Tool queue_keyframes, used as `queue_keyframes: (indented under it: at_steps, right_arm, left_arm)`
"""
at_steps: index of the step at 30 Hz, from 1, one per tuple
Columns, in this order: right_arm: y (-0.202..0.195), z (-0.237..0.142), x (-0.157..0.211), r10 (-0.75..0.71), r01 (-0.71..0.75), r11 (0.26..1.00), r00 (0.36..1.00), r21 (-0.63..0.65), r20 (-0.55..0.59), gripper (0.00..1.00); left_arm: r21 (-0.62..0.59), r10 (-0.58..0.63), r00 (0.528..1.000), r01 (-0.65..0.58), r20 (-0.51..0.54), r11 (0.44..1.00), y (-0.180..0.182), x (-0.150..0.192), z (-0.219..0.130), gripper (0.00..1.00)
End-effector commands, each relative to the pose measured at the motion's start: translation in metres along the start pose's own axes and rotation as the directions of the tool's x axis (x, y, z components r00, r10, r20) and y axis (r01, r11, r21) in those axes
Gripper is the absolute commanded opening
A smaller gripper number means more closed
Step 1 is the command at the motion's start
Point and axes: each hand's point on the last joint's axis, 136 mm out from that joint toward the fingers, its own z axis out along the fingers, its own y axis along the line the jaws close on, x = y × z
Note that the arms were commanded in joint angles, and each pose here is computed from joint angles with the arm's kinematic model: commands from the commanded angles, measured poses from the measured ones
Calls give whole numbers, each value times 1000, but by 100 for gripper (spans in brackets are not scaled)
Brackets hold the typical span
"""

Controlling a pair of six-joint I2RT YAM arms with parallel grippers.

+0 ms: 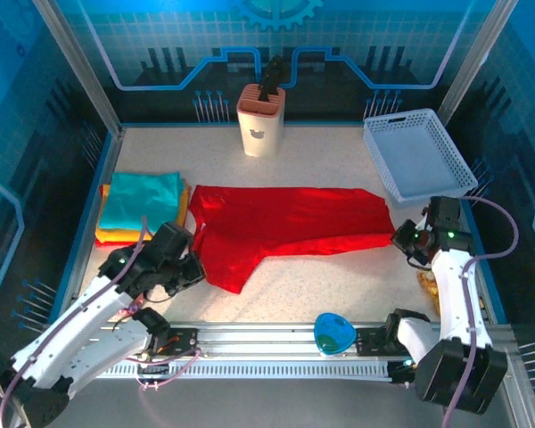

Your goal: Fold and stack the t-shirts

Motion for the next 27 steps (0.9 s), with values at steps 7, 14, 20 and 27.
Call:
queue_keyframes:
  at_steps: [7, 14, 20, 27]
  right_arm:
    - [-19, -21, 22, 104, -104, 994, 994, 20, -20, 0]
    - [-28, -21, 31, 124, -122, 991, 992, 51, -23, 0]
    - [-36, -5, 29, 158, -150, 983, 984, 104, -78, 0]
    - [-38, 26, 17, 167, -154, 982, 977, 107, -131, 0]
  left_arm:
    - [82, -35, 999, 33, 23, 996, -2, 10, -61, 0]
    - [113, -25, 996, 16, 83, 994, -10, 0, -76, 0]
    - [142, -21, 982, -6, 187, 990, -25, -23, -81, 0]
    - [123, 8, 965, -41, 261, 992, -51, -64, -75, 0]
